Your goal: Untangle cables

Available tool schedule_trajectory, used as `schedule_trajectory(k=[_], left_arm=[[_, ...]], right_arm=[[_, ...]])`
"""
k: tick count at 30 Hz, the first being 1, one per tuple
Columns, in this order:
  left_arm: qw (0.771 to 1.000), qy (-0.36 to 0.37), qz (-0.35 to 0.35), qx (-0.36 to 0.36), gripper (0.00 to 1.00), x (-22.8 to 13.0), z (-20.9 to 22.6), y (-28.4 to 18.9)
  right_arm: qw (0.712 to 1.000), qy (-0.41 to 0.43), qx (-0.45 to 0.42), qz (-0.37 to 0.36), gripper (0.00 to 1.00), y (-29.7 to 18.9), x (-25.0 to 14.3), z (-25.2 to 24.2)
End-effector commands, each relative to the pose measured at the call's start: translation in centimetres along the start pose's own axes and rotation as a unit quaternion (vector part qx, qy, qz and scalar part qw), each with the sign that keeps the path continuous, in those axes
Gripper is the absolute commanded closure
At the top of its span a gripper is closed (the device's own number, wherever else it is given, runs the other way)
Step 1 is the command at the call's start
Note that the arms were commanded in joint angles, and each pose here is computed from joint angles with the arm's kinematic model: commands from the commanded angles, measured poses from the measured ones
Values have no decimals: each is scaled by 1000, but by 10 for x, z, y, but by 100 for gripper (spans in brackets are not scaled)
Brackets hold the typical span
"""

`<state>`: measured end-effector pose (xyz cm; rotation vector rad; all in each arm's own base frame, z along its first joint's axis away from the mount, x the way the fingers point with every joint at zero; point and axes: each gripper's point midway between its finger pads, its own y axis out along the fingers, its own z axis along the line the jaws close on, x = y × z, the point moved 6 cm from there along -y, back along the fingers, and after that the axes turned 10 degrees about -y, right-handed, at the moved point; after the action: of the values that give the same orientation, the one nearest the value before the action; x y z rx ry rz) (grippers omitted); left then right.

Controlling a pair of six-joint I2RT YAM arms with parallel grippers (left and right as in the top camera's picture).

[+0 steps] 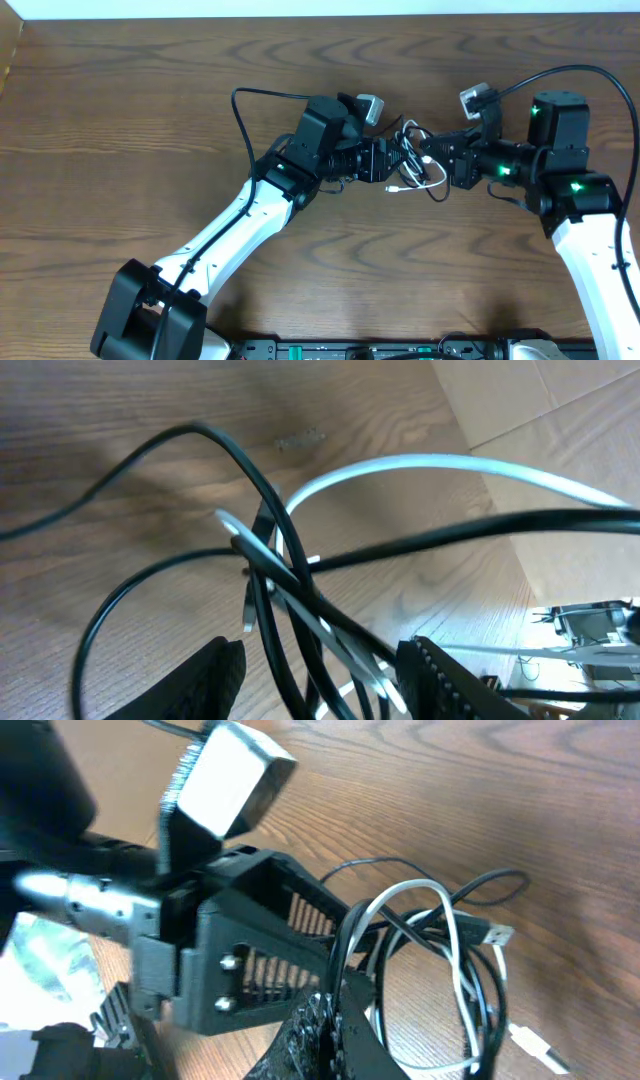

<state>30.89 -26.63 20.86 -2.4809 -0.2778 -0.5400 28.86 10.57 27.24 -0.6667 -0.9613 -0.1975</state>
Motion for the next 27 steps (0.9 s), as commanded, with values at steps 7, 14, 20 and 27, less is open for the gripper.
schedule_trajectory(k=[7,14,20,27], left_arm=[[1000,13,2,-1,92,-10,-7,13],[998,-8,-1,66,92,-14,12,11],[996,-26,-12,89,93,-3,30,-3],[988,-53,5,147,93,-1,67,-27]], right_arm=[[1000,-13,19,-18,99,-8,10,11],[1000,-11,9,-16,99,-8,9,8],[997,47,-62,-8,99,-17,3,-14],[971,142,-192,-16,99,-46,-7,-53]])
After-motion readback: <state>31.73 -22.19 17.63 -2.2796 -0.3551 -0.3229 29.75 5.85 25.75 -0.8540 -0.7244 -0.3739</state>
